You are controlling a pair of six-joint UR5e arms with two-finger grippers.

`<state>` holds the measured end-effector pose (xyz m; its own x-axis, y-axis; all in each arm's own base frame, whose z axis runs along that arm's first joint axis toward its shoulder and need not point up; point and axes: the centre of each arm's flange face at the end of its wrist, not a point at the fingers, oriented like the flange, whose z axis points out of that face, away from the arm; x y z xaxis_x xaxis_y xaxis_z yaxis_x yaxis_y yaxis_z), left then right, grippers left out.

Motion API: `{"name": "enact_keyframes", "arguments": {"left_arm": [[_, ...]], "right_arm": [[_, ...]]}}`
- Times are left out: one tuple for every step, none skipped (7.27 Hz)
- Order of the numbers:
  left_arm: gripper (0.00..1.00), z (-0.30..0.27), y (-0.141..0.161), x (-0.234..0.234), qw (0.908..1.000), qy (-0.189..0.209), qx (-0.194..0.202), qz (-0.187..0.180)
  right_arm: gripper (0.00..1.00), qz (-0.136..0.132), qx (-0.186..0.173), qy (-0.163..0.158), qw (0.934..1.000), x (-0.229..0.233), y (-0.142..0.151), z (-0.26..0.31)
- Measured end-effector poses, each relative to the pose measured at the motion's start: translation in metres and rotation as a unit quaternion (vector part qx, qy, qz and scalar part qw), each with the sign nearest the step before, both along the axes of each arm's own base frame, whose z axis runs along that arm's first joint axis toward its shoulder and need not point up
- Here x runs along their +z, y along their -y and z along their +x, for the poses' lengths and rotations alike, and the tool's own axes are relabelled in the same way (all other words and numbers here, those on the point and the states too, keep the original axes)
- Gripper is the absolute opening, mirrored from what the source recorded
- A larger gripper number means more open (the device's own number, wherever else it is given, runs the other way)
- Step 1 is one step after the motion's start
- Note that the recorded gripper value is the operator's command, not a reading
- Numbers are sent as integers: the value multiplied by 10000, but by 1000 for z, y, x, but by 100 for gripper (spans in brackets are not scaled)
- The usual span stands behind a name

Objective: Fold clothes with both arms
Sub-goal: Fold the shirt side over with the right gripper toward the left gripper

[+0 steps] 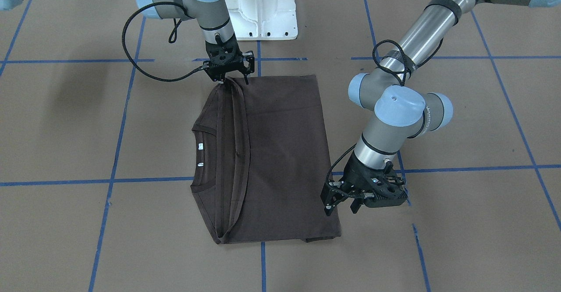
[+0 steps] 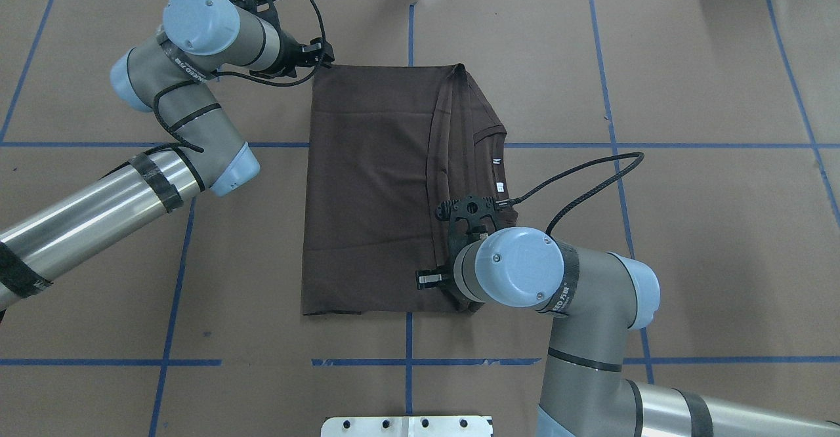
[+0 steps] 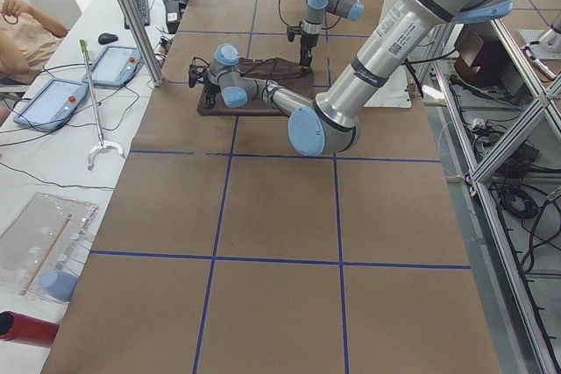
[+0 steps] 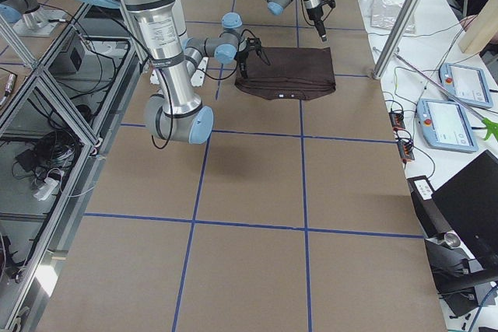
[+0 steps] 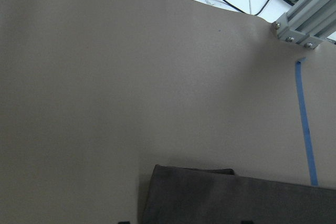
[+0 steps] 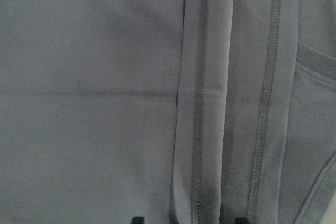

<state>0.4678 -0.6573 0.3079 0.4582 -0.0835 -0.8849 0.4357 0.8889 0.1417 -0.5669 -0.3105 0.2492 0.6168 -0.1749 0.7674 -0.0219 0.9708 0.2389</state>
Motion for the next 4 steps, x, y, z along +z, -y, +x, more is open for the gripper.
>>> {"name": "enact_keyframes", "arguments": {"left_arm": [[77, 0, 0, 0, 10000, 1, 0, -2], [77, 0, 0, 1, 10000, 6, 1, -4], [76, 0, 0, 2, 10000, 12, 3, -6], [76, 0, 0, 3, 10000, 15, 3, -8]], "right_arm": [[9, 73, -78, -42, 9999, 3, -2, -2], [0, 97, -124, -71, 9999, 6, -4, -3], [0, 101, -149, -81, 9998, 7, -5, -3], [0, 98, -162, -82, 9998, 8, -6, -3]]}}
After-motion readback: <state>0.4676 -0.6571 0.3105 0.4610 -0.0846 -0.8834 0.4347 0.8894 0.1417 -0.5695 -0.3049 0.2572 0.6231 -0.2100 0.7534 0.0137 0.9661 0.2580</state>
